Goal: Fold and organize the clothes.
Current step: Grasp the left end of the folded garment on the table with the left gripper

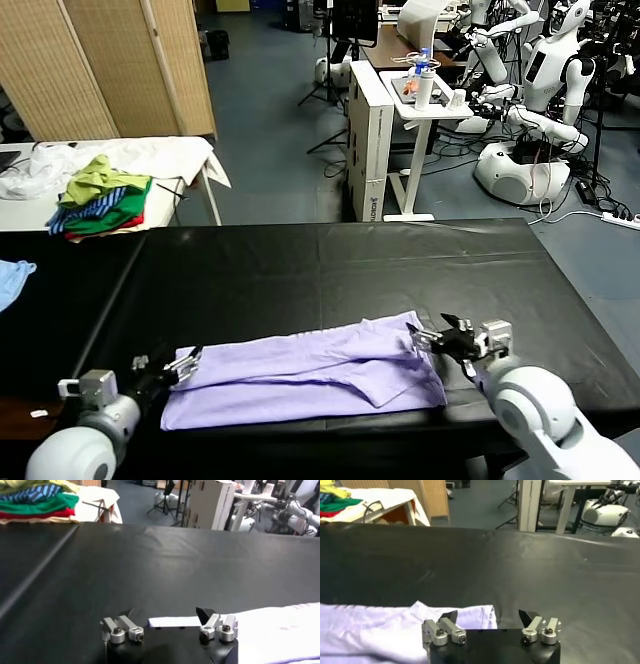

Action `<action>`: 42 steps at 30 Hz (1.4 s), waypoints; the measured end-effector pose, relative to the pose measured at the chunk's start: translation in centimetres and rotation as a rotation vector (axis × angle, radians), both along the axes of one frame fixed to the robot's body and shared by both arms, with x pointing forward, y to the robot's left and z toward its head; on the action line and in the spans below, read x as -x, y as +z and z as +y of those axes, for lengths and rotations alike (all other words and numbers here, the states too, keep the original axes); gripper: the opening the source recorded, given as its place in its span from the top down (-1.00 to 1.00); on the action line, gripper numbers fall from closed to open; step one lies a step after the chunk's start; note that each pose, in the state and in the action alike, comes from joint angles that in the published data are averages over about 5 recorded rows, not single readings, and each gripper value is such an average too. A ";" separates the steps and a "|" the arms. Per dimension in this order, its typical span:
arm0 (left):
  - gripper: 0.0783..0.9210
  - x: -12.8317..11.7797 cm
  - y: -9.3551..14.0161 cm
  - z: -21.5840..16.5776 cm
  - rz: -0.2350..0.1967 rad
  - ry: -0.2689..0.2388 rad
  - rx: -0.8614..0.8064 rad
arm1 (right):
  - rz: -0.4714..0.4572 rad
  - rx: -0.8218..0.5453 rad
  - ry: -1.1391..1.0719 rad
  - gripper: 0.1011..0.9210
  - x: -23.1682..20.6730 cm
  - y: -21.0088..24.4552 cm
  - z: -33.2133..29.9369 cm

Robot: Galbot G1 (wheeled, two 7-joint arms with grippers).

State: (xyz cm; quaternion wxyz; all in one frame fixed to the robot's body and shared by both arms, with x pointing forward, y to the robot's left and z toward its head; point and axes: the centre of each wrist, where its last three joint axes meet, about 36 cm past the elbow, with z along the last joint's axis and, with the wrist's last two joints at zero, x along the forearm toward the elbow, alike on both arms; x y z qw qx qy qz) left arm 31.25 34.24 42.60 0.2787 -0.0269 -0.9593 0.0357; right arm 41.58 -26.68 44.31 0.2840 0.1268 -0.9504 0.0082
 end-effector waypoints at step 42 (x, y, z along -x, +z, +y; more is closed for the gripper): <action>0.18 -5.2 -1.8 -0.1 -0.091 -0.009 -0.013 | -0.070 -0.071 -0.040 -0.92 0.9 -1.1 -0.8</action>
